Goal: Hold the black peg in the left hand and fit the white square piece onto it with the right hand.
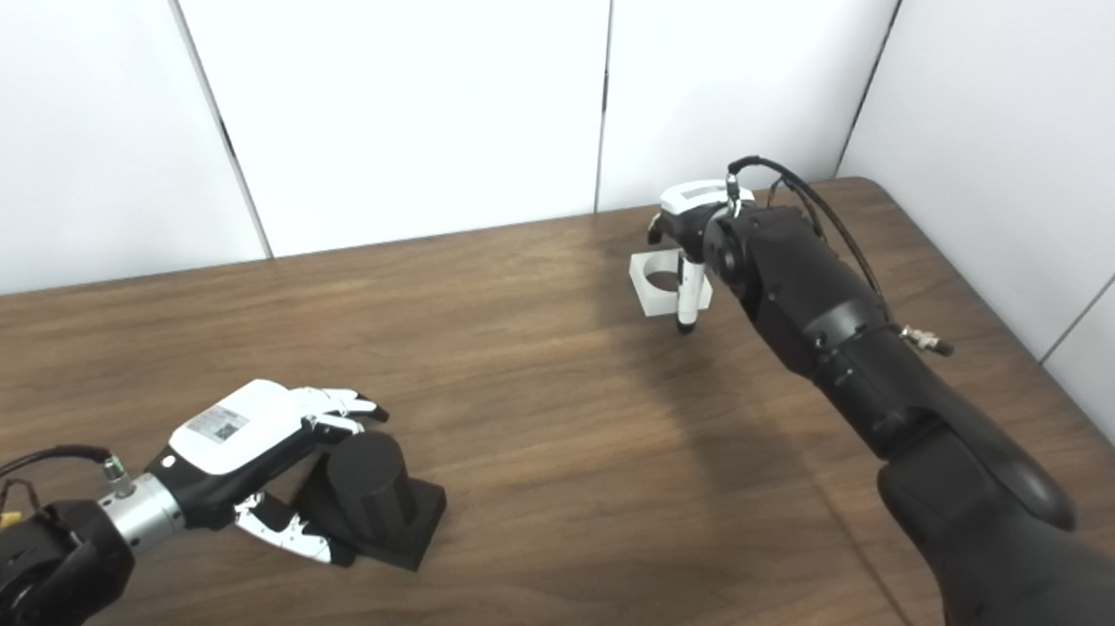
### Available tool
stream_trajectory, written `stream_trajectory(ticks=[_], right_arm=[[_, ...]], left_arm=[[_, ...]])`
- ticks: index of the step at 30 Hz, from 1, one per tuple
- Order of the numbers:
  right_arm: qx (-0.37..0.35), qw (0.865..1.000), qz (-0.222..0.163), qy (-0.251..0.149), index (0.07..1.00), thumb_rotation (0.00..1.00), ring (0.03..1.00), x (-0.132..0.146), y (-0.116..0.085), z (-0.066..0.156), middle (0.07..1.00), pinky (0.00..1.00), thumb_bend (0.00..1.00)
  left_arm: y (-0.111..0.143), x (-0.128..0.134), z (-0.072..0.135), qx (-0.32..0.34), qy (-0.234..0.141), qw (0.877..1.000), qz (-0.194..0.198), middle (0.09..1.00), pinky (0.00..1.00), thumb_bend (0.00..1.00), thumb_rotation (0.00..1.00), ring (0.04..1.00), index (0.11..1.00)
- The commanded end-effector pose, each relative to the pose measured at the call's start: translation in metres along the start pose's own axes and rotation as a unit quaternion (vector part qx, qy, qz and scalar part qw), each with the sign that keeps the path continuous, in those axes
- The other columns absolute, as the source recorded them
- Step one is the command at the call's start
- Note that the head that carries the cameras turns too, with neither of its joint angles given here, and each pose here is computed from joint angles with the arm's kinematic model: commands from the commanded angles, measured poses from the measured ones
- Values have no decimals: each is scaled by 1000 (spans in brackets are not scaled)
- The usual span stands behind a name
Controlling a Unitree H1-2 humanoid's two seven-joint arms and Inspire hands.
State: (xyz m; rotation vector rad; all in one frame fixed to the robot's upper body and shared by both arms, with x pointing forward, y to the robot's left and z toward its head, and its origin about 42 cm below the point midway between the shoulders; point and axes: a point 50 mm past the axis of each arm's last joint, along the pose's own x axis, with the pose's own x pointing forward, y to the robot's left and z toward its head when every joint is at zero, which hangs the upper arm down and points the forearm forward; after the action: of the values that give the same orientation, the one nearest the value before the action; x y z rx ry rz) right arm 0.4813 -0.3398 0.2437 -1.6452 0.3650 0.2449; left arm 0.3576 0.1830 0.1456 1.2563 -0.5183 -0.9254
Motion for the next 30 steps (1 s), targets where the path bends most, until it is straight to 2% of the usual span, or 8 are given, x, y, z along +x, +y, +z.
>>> stream_trajectory(ticks=[1, 3, 10, 11, 13, 17, 24, 30], right_arm=[[-1, 999, -50, 2, 764, 116, 865, -3, -27, -11, 890, 707, 787], [-1, 999, -51, 2, 699, 113, 864, -2, -24, -13, 875, 701, 764], [25, 996, -81, -22, 632, 92, 809, -4, -20, -22, 812, 661, 721], [25, 996, -86, -25, 551, 119, 799, -4, -20, -23, 801, 652, 601], [28, 995, -95, -28, 505, 134, 785, -5, -20, -24, 790, 644, 534], [32, 994, -101, -25, 488, 136, 762, -6, -20, -27, 768, 644, 520], [27, 995, -88, -24, 484, 134, 770, -8, -22, -29, 771, 656, 519], [25, 994, -98, -31, 481, 128, 755, -11, -22, -30, 758, 639, 519]], left_arm=[[-43, -25, -4, 12, 24, 993, -118, 859, 839, 524, 64, 879, 490], [-43, -26, -4, 13, 24, 993, -118, 859, 838, 524, 64, 876, 490], [-43, -28, -4, 13, 26, 992, -119, 863, 844, 524, 64, 881, 490], [-43, -28, -4, 14, 26, 993, -118, 864, 846, 524, 64, 882, 490], [-43, -28, -4, 18, 23, 993, -116, 858, 837, 524, 64, 874, 490], [-42, -26, -5, 16, 25, 993, -117, 859, 833, 524, 64, 876, 490], [-42, -25, -6, 15, 25, 993, -117, 859, 825, 524, 65, 875, 490], [-40, -25, -4, 22, 25, 992, -121, 862, 828, 524, 65, 883, 490]])
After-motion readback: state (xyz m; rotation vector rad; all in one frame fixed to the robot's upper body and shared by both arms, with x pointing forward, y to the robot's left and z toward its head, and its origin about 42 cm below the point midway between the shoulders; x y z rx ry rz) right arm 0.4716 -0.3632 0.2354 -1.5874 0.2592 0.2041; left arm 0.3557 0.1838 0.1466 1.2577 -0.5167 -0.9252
